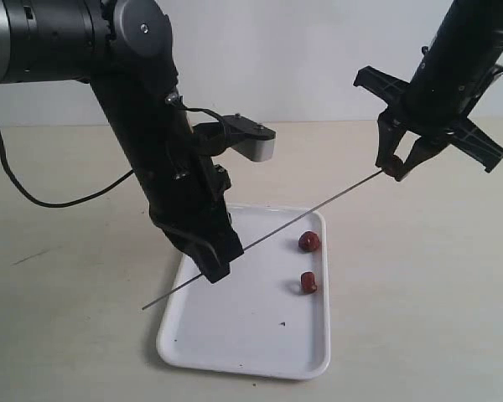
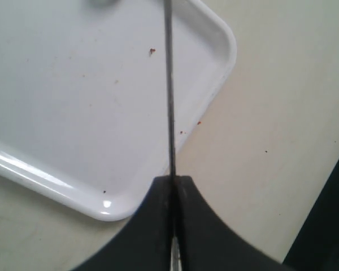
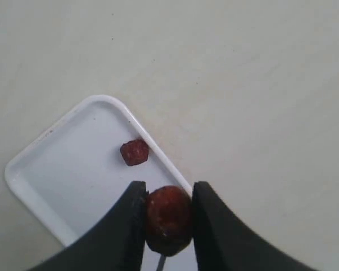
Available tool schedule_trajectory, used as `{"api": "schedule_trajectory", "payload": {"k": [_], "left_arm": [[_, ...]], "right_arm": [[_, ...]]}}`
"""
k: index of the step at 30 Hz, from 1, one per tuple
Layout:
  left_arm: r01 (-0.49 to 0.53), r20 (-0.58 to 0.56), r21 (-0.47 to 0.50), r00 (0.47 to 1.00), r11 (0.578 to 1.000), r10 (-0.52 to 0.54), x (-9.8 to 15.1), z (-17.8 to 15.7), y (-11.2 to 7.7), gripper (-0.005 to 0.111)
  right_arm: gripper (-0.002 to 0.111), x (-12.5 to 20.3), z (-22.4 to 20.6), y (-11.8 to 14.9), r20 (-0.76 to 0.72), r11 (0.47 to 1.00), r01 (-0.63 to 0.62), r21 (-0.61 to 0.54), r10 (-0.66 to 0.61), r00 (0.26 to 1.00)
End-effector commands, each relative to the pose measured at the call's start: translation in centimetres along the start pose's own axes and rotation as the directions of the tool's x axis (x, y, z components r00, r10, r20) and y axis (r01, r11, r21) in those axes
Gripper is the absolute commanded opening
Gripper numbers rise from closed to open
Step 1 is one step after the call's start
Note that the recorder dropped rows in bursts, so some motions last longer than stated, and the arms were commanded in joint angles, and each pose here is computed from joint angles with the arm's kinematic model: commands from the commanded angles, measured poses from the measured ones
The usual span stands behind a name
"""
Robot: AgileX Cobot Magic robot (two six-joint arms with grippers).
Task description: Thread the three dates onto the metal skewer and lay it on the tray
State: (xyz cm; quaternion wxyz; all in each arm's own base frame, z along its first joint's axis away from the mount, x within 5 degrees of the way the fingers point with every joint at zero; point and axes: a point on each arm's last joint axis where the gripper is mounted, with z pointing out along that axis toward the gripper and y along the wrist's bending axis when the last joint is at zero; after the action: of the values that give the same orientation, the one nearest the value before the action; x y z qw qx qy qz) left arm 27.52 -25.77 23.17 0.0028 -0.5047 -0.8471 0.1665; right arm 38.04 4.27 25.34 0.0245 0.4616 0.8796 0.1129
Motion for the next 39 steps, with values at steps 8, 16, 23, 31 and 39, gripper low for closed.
{"api": "schedule_trajectory", "payload": {"k": [8, 16, 23, 31, 39], "left_arm": [[-0.007, 0.011, -0.001, 1.000, 1.000, 0.007, -0.2, -0.3, -0.3, 0.000], [-0.004, 0.009, 0.000, 1.000, 1.000, 0.004, -0.2, -0.2, -0.2, 0.000], [-0.004, 0.010, 0.002, 1.000, 1.000, 0.004, -0.2, -0.2, -0.2, 0.000], [0.004, 0.017, 0.015, 1.000, 1.000, -0.004, -0.3, -0.2, -0.4, 0.000], [0.006, 0.018, 0.016, 1.000, 1.000, -0.006, -0.3, -0.2, -0.4, 0.000]], "right_arm": [[0.027, -0.1, -0.1, 0.1, -0.002, 1.000, 0.017, -0.005, -0.017, 1.000], [0.027, -0.1, -0.5, 0.1, 0.009, 1.000, 0.019, -0.021, -0.018, 1.000], [0.027, 0.0, -1.3, 0.3, 0.039, 0.997, 0.042, -0.058, -0.040, 0.998], [0.027, 0.0, -1.4, 0.1, 0.035, 0.997, 0.064, -0.039, -0.063, 0.997], [0.027, 0.1, -1.4, -0.1, 0.021, 0.997, 0.069, -0.021, -0.069, 0.997]]}}
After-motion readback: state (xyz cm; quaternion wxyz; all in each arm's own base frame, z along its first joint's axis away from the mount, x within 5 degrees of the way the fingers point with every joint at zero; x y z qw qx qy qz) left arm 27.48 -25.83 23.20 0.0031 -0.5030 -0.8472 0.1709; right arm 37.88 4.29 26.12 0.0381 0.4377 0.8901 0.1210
